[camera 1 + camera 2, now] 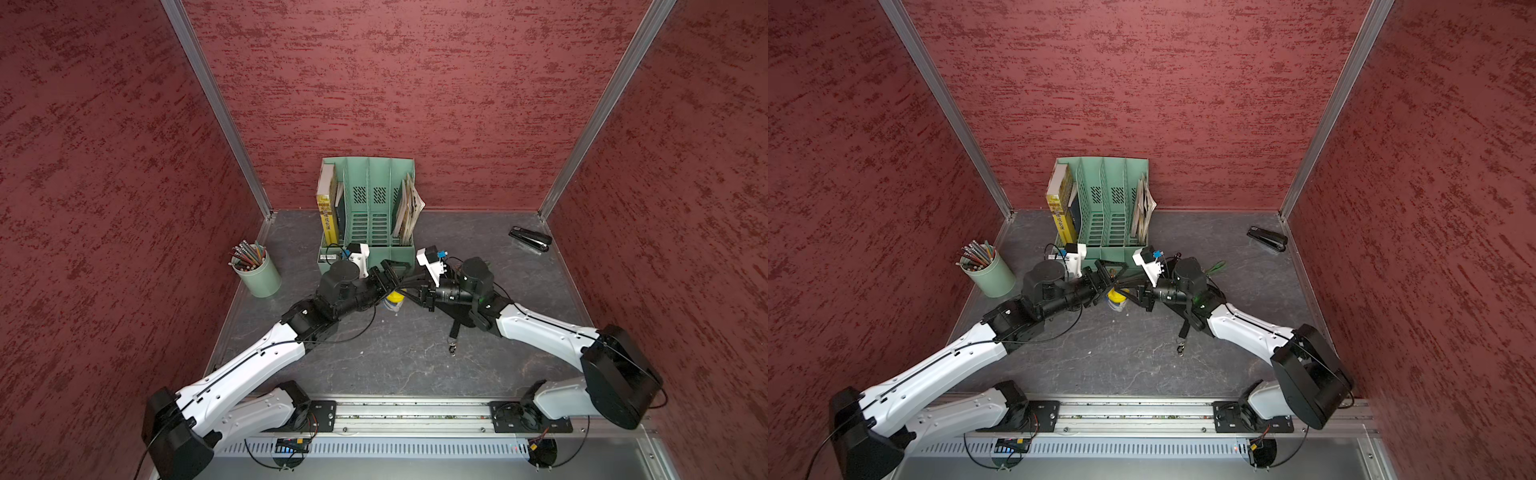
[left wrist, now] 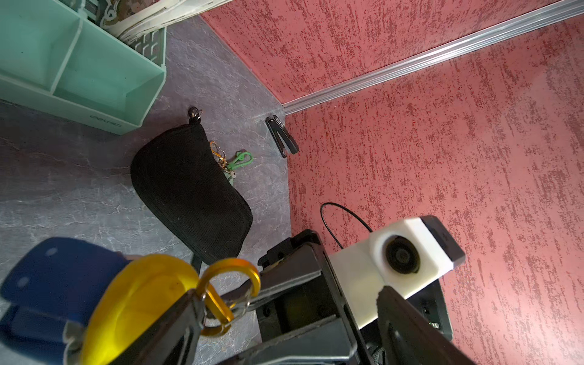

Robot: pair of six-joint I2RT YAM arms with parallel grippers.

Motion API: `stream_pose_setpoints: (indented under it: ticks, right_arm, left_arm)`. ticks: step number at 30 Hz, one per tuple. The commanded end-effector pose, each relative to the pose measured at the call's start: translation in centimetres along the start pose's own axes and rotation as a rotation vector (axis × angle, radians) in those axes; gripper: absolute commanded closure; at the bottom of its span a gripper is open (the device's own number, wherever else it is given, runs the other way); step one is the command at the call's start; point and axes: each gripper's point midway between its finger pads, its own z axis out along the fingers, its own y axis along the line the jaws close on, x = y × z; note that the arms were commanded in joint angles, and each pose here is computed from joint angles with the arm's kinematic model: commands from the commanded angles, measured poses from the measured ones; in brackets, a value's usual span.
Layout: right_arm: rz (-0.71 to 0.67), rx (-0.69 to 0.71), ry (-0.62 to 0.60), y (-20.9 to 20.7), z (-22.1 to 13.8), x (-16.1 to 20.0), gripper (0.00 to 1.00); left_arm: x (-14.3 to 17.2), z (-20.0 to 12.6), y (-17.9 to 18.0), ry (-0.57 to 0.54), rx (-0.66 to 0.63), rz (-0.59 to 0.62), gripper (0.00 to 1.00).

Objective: Remove the decoration from the bag
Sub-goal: Place the decoration item at the center of the board.

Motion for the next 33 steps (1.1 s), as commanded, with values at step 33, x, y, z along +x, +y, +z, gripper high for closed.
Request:
stream_pose_setpoints:
  ticks: [33]
  right_arm:
    - [0.064, 0.461, -0.051, -6.7, -3.8, -0.1, 1.00]
  left_arm:
    - [-0.5, -1.8, -1.4, -0.033, 0.026, 0.054, 0.01]
